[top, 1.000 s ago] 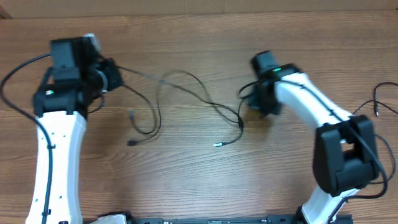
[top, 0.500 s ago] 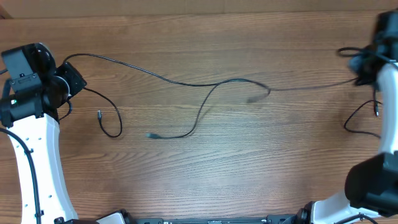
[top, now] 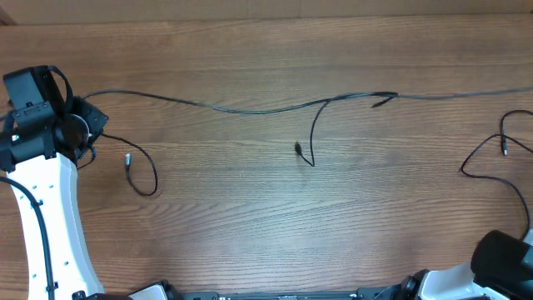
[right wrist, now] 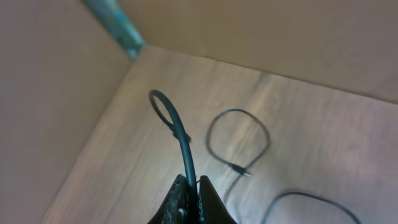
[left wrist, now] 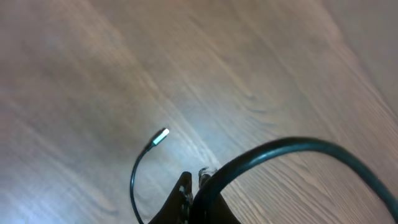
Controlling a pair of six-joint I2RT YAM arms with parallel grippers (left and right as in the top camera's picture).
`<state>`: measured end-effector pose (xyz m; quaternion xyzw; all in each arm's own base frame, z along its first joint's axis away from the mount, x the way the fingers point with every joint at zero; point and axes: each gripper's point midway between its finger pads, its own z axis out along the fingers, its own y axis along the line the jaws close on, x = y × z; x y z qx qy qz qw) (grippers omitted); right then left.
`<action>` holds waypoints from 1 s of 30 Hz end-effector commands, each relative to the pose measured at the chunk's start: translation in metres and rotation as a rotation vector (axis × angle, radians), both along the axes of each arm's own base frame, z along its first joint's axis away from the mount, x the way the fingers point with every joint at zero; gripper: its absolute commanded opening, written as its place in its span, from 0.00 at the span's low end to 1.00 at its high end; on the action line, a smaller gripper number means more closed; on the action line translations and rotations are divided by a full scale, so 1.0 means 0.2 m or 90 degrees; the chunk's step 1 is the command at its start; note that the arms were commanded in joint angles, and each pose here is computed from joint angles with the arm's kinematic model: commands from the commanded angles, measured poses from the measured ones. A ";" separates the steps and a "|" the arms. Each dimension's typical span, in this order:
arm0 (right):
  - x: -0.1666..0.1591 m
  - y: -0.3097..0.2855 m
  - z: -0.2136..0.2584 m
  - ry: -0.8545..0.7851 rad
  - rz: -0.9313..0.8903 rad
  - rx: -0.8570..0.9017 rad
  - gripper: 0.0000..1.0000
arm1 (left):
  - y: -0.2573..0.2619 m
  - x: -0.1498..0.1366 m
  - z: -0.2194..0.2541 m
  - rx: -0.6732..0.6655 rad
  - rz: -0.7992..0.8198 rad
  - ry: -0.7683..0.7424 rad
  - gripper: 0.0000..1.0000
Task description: Untangle cables
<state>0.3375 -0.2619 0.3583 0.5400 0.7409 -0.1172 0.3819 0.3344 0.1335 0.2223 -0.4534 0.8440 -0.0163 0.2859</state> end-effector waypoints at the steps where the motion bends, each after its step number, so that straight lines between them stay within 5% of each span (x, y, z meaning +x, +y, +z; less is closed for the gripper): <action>1: -0.12 -0.10 0.05 -0.014 -0.074 -0.010 0.04 | 0.12 -0.08 0.06 0.027 0.137 -0.009 0.04; 10: -0.26 -0.18 0.00 -0.023 -0.169 0.031 0.04 | 0.06 -0.06 0.05 -0.054 0.197 -0.040 0.04; 13: -0.10 -0.03 -0.03 -0.038 0.002 0.093 0.04 | -0.11 0.08 0.08 -0.122 0.055 -0.085 0.04; 17: 0.13 0.38 -0.02 -0.062 0.369 0.161 0.04 | -0.48 0.26 0.22 -0.161 -0.251 -0.181 0.04; 22: 0.16 0.89 -0.06 -0.033 0.698 0.195 0.04 | -0.95 0.28 0.36 -0.141 -0.580 -0.271 0.04; 25: 0.14 1.07 -0.14 0.039 0.791 0.182 0.05 | -1.10 0.26 0.35 -0.104 -0.662 -0.270 0.06; 30: 0.13 1.17 -0.29 0.153 0.803 0.157 0.10 | -1.11 0.29 0.26 -0.021 -0.635 -0.210 0.07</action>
